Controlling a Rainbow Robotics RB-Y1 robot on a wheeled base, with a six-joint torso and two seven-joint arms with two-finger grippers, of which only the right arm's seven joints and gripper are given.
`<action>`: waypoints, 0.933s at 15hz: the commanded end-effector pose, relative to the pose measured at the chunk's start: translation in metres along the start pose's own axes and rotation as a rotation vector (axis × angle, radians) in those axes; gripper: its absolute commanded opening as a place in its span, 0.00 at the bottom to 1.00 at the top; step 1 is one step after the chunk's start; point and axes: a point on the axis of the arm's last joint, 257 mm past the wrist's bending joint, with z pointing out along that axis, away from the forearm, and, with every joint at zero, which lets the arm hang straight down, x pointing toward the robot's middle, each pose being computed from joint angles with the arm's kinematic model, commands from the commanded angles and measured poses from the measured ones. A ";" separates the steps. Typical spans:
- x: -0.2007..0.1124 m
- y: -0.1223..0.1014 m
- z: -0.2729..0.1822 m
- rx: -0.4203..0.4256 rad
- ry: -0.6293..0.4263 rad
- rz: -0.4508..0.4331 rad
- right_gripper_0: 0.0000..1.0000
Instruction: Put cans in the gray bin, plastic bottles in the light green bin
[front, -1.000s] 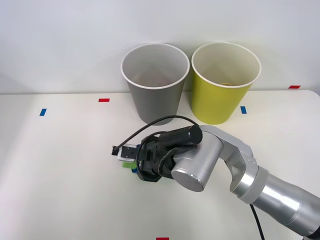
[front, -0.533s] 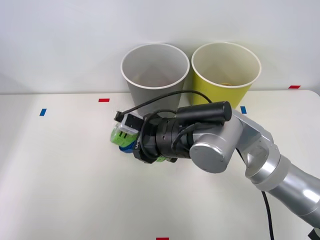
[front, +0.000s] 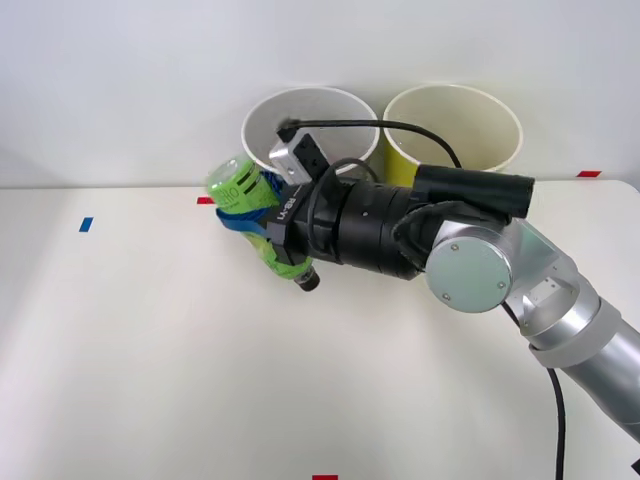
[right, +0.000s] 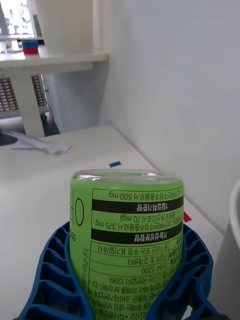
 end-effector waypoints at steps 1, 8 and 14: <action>-0.043 -0.008 -0.013 0.046 -0.175 0.087 0.00; -0.120 -0.091 -0.093 0.229 -0.395 0.131 0.00; -0.136 -0.183 -0.150 0.405 -0.429 0.140 0.00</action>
